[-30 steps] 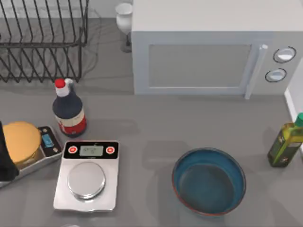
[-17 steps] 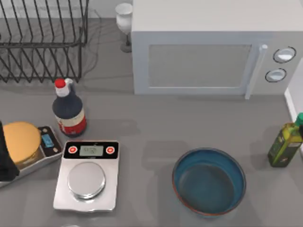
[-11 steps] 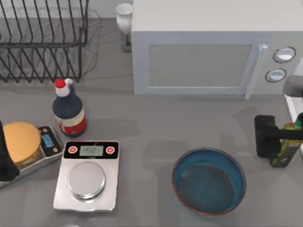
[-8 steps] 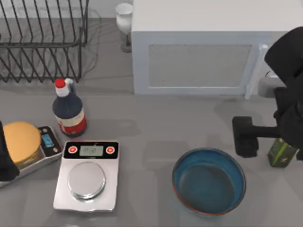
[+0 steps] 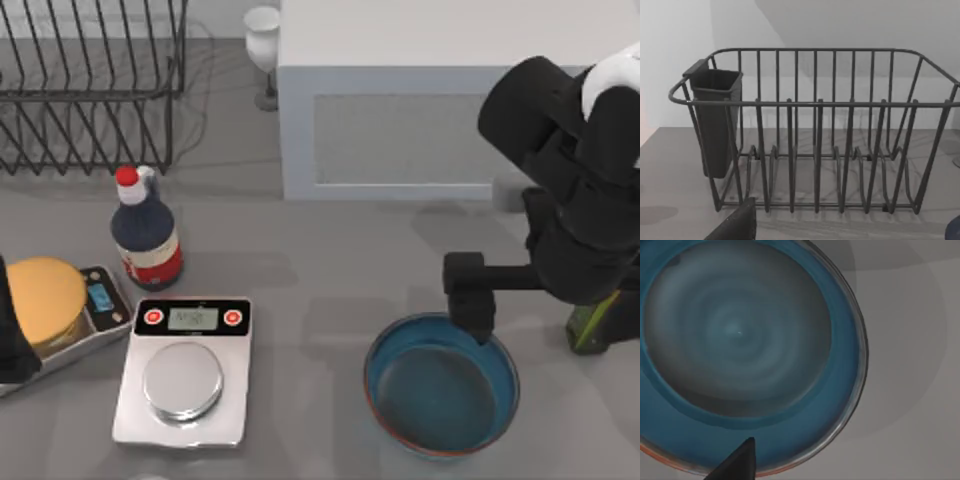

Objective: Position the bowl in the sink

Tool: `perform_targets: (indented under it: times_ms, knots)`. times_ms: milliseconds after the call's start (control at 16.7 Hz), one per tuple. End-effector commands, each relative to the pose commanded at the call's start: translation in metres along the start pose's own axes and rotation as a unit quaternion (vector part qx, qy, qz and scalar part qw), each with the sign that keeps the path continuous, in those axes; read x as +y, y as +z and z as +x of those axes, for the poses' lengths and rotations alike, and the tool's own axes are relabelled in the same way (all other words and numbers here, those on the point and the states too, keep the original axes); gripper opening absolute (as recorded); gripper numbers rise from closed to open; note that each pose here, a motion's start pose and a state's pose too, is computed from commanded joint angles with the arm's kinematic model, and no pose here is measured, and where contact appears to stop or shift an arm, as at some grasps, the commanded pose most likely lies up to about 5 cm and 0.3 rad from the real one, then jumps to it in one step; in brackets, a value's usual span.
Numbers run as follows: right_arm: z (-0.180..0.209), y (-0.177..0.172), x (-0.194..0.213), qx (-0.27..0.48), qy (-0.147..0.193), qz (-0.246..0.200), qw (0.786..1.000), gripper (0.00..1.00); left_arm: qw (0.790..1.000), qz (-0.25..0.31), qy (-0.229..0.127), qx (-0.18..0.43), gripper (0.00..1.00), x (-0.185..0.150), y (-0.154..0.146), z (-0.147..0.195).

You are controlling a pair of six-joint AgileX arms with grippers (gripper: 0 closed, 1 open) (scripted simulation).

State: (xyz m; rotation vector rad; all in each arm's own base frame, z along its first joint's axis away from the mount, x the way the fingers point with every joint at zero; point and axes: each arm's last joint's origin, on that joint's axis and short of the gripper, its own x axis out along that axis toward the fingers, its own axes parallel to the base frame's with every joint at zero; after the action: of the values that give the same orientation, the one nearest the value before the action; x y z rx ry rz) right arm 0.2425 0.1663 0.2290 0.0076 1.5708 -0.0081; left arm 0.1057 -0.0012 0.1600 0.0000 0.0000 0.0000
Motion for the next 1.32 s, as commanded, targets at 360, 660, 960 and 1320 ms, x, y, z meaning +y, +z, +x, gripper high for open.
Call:
perform_targets:
  times_ms: [360,660,960,1320]
  knots:
    - [0.02,0.002,0.0,0.002,-0.001,0.0,1.0,1.0,1.0,0.0,0.0,0.0,1.0,0.0,0.0,0.0]
    - [0.079,0.002,0.002,-0.003,0.003,0.0,1.0,1.0,1.0,0.0,0.0,0.0,1.0,0.0,0.0,0.0]
    - [0.1,0.0,0.0,0.0,0.0,0.0,1.0,1.0,1.0,0.0,0.0,0.0,1.0,0.0,0.0,0.0]
    - [0.1,0.0,0.0,0.0,0.0,0.0,1.0,0.7,1.0,0.0,0.0,0.0,1.0,0.0,0.0,0.0]
